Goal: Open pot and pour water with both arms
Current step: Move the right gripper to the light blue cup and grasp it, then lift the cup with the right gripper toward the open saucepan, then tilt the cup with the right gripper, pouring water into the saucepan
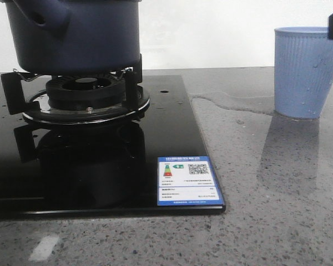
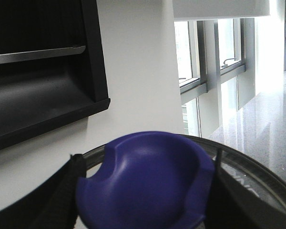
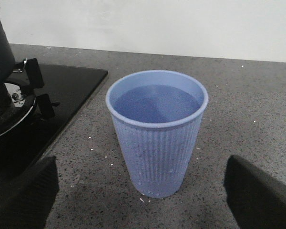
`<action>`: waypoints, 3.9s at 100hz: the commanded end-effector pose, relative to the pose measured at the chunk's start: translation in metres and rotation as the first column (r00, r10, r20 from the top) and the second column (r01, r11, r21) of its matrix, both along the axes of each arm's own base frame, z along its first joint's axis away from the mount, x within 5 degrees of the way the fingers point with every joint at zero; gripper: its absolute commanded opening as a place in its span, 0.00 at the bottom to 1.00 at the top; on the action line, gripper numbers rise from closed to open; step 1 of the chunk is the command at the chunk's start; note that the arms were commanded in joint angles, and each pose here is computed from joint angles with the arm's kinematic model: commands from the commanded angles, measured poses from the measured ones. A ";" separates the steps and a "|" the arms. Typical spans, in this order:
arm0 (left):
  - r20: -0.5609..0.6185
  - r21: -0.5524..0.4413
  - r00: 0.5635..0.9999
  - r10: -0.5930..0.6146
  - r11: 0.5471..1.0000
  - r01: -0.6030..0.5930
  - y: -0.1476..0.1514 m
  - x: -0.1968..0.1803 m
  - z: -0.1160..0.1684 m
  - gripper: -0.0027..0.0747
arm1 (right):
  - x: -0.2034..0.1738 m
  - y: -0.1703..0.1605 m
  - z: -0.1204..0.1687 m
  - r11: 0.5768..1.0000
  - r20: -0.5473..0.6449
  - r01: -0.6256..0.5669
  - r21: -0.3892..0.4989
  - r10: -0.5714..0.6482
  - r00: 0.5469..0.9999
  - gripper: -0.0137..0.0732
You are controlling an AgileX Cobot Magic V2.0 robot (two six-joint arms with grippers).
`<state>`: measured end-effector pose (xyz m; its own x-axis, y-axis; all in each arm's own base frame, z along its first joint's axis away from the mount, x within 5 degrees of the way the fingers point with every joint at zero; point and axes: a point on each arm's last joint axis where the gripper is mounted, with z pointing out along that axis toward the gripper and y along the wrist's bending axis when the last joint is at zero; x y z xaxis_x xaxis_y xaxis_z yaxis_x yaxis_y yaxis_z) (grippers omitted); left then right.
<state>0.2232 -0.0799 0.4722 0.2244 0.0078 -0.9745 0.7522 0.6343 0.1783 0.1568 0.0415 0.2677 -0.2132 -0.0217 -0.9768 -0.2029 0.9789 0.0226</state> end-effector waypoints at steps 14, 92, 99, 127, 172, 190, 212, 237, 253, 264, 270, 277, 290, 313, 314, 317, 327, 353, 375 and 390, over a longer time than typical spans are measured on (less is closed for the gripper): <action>0.062 -0.098 0.997 -0.035 0.994 0.041 0.001 -0.015 0.024 0.41 | 0.024 -0.003 0.011 0.986 0.157 0.154 0.068 -0.163 0.974 0.90; 0.062 -0.098 0.997 -0.035 0.994 0.041 0.001 -0.015 0.024 0.41 | 0.064 0.018 -0.006 0.994 0.117 0.102 0.042 -0.106 0.987 0.90; 0.062 -0.098 0.997 -0.035 0.994 0.041 0.001 -0.015 0.024 0.41 | 0.067 0.021 -0.008 0.995 0.134 0.085 0.045 -0.090 0.987 0.90; 0.064 -0.095 0.997 -0.050 0.994 0.056 0.000 -0.016 0.024 0.41 | 0.083 0.024 -0.022 0.988 0.128 0.120 0.093 -0.131 0.983 0.90; 0.065 -0.093 0.996 -0.064 0.993 0.070 -0.001 -0.017 0.024 0.41 | 0.113 0.034 -0.032 0.989 0.111 0.131 0.070 -0.138 0.984 0.75; 0.065 -0.093 0.996 -0.064 0.993 0.070 -0.001 -0.017 0.024 0.41 | 0.113 0.033 -0.030 0.988 0.129 0.136 0.072 -0.144 0.981 0.42; 0.067 -0.093 0.996 -0.064 0.993 0.070 -0.001 -0.018 0.024 0.41 | 0.106 0.041 0.000 1.000 0.284 0.024 -0.001 -0.023 0.958 0.34; 0.069 -0.093 0.996 -0.064 0.993 0.070 -0.001 -0.019 0.025 0.41 | 0.110 0.057 0.075 0.995 0.439 -0.083 -0.063 0.102 0.893 0.34; 0.069 -0.098 0.995 -0.065 0.993 0.072 -0.001 -0.019 0.025 0.41 | 0.115 0.078 0.119 0.982 0.440 -0.161 -0.097 0.187 0.878 0.34; 0.069 -0.121 0.996 -0.064 0.990 0.072 0.000 -0.019 0.027 0.41 | 0.119 0.096 0.139 0.969 0.435 -0.213 -0.122 0.245 0.866 0.34; 0.069 -0.138 0.996 -0.065 0.988 0.074 0.000 -0.019 0.028 0.41 | 0.122 0.106 0.148 0.962 0.428 -0.236 -0.140 0.274 0.861 0.34; 0.071 -0.148 0.995 -0.066 0.986 0.076 0.000 -0.020 0.029 0.41 | 0.128 0.116 0.155 0.952 0.395 -0.261 -0.162 0.305 0.867 0.34; 0.077 -0.154 0.995 -0.067 0.985 0.079 0.000 -0.023 0.031 0.41 | 0.140 0.131 0.163 0.934 0.333 -0.291 -0.208 0.347 0.877 0.34; 0.094 -0.161 0.994 -0.064 0.984 0.079 0.001 -0.029 0.035 0.41 | 0.157 0.150 0.178 0.907 0.297 -0.303 -0.294 0.388 0.873 0.34; 0.096 -0.161 0.993 -0.062 0.984 0.077 0.001 -0.030 0.035 0.41 | 0.158 0.152 0.179 0.905 0.298 -0.304 -0.299 0.391 0.871 0.34; 0.097 -0.161 0.993 -0.062 0.984 0.078 0.001 -0.030 0.036 0.41 | 0.159 0.153 0.180 0.900 0.293 -0.304 -0.311 0.395 0.871 0.34; 0.102 -0.161 0.993 -0.062 0.984 0.078 0.001 -0.032 0.036 0.41 | 0.162 0.160 0.181 0.882 0.286 -0.302 -0.363 0.414 0.864 0.34; 0.110 -0.170 0.992 -0.062 0.982 0.080 0.002 -0.035 0.039 0.41 | 0.167 0.176 0.165 0.762 0.245 -0.272 -0.587 0.488 0.838 0.34; 0.110 -0.171 0.992 -0.062 0.982 0.081 0.002 -0.036 0.039 0.41 | 0.172 0.186 0.153 0.683 0.219 -0.254 -0.685 0.525 0.822 0.34; 0.108 -0.172 0.992 -0.067 0.981 0.085 0.002 -0.036 0.039 0.41 | 0.173 0.187 0.152 0.634 0.219 -0.221 -0.741 0.540 0.813 0.34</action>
